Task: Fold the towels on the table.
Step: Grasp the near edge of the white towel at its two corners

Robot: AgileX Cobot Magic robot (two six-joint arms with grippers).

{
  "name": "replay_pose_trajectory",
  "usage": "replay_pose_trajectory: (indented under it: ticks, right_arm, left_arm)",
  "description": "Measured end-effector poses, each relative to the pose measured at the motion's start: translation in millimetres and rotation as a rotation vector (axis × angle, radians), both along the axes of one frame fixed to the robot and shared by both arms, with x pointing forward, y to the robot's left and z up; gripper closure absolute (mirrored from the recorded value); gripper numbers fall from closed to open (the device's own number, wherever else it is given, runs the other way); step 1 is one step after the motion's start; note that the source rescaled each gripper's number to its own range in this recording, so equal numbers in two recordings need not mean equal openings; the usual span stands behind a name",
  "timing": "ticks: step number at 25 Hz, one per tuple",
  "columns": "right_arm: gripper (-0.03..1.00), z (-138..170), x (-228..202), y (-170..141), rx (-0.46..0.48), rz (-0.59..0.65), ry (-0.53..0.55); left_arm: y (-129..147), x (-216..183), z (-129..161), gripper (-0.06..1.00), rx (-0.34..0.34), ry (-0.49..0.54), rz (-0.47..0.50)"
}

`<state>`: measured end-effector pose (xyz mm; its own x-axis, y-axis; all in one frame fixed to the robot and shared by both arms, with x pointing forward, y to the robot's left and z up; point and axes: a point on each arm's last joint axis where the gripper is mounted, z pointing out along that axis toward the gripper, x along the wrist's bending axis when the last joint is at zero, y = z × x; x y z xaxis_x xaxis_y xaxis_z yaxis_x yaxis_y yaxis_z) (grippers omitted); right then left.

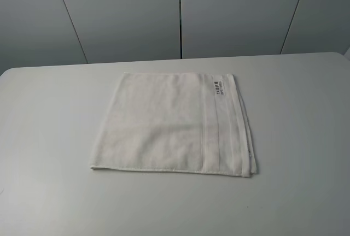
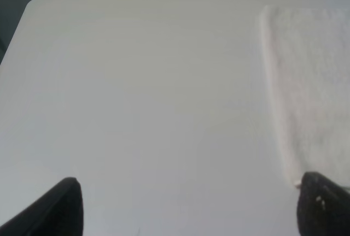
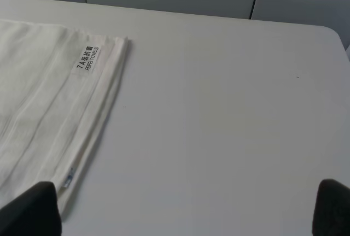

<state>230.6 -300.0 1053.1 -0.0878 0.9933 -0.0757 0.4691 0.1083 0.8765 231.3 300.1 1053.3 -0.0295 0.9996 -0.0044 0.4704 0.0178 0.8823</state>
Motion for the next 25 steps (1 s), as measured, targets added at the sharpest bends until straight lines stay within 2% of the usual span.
replay_pose_trajectory:
  ticks: [25]
  right_arm:
    - [-0.03, 0.0, 0.0, 0.0, 0.000, 0.000, 0.000]
  left_arm:
    - [0.0, 0.0, 0.0, -0.06, -0.006, 0.000, 0.003]
